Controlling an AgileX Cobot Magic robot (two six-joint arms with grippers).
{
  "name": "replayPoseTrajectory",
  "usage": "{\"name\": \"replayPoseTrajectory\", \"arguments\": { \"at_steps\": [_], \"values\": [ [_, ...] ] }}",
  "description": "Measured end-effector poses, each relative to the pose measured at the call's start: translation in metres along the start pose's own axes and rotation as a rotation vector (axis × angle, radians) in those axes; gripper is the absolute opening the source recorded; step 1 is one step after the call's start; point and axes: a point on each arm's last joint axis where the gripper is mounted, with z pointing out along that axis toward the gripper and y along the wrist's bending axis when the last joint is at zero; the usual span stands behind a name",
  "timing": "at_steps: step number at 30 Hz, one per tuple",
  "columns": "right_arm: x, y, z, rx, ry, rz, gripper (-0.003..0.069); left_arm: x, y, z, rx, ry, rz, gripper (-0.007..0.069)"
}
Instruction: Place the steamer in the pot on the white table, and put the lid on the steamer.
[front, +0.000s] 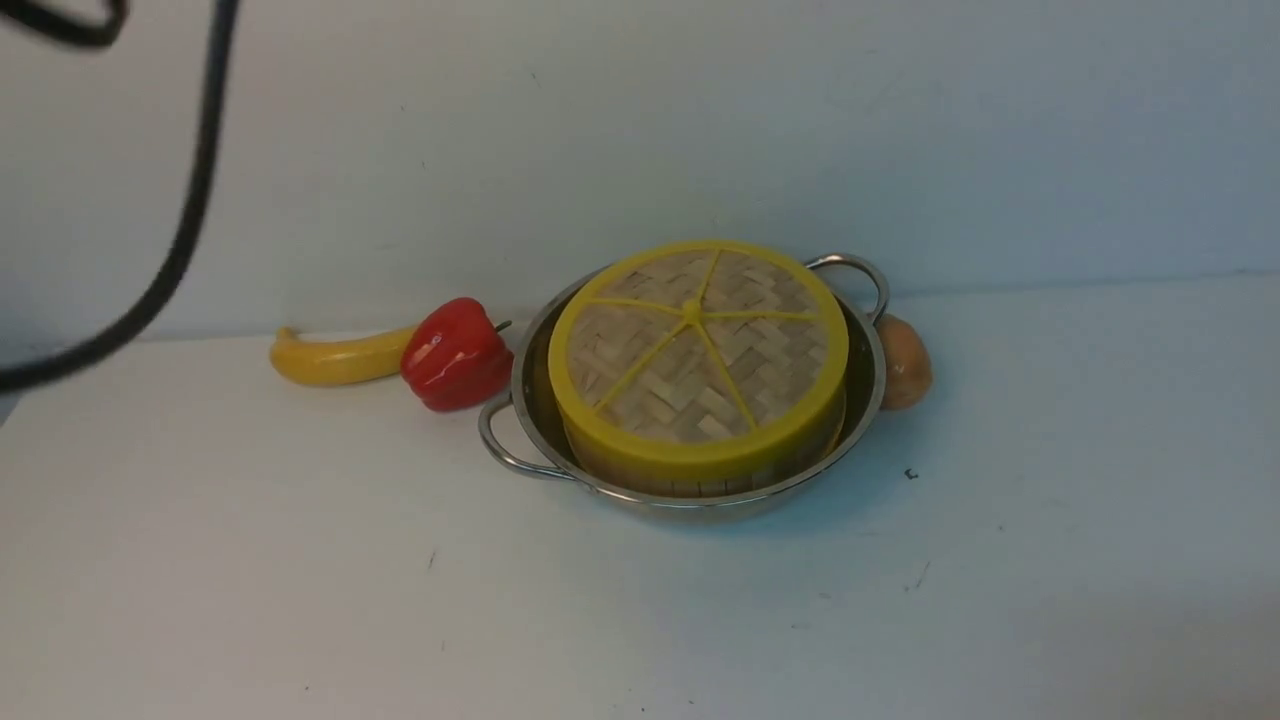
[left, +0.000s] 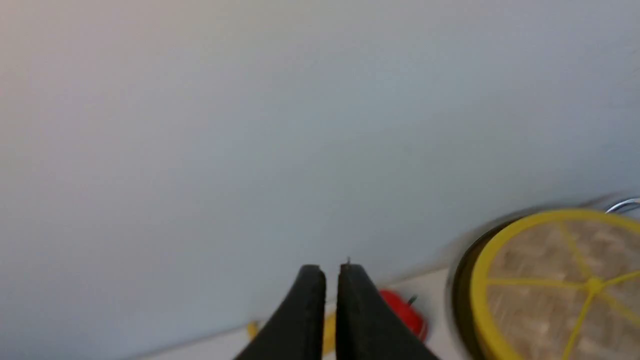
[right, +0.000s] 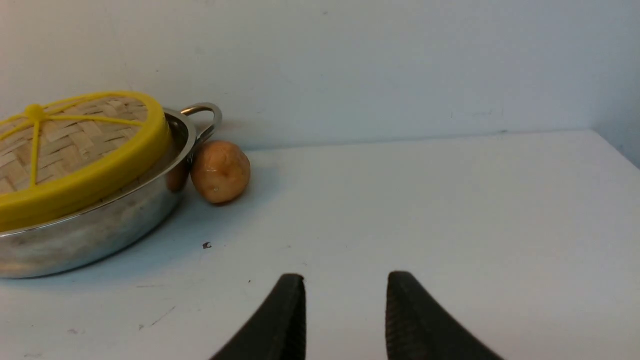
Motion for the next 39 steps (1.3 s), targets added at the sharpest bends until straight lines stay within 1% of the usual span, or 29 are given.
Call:
{"name": "replayPoseTrajectory", "arguments": {
  "at_steps": [3, 4, 7, 9, 10, 11, 12, 14, 16, 23, 29, 31, 39],
  "values": [
    [0.000, 0.000, 0.000, 0.000, 0.000, 0.000, 0.0244, 0.058, 0.025, -0.002, -0.089, 0.090, -0.110, 0.0032],
    [0.000, 0.000, 0.000, 0.000, 0.000, 0.000, 0.0244, 0.064, 0.028, -0.006, -0.099, 0.082, -0.129, 0.0035],
    [0.000, 0.000, 0.000, 0.000, 0.000, 0.000, 0.0244, 0.127, 0.036, -0.025, -0.187, 0.106, -0.239, 0.0048],
    [0.000, 0.000, 0.000, 0.000, 0.000, 0.000, 0.0244, 0.165, 0.032, -0.040, -0.231, 0.092, -0.273, 0.0051],
    [0.000, 0.000, 0.000, 0.000, 0.000, 0.000, 0.0244, 0.172, 0.030, -0.043, -0.238, 0.087, -0.277, 0.0052],
    [0.000, 0.000, 0.000, 0.000, 0.000, 0.000, 0.0244, 0.198, 0.024, -0.051, -0.257, 0.076, -0.283, 0.0052],
    [0.000, 0.000, 0.000, 0.000, 0.000, 0.000, 0.0244, 0.212, 0.017, -0.062, -0.270, 0.038, -0.281, 0.0052],
    [0.000, 0.000, 0.000, 0.000, 0.000, 0.000, 0.0244, 0.239, 0.006, -0.073, -0.280, -0.002, -0.277, 0.0053],
    [0.000, 0.000, 0.000, 0.000, 0.001, 0.000, 0.0244, 0.258, -0.002, -0.083, -0.286, -0.049, -0.274, 0.0062],
    [0.000, 0.000, 0.000, 0.000, 0.001, 0.000, 0.0244, 0.300, -0.017, -0.088, -0.292, -0.097, -0.273, 0.0073],
    [0.000, 0.000, 0.000, 0.000, 0.001, 0.000, 0.0244, 0.325, -0.025, -0.087, -0.292, -0.118, -0.269, 0.0083],
    [0.000, 0.000, 0.000, 0.000, 0.001, 0.000, 0.0244, 0.335, -0.028, -0.084, -0.278, -0.114, -0.266, 0.0083],
    [0.000, 0.000, 0.000, 0.000, -0.004, 0.000, 0.0244, 0.343, -0.030, -0.082, -0.253, -0.052, -0.270, 0.0094]
  ]
}}
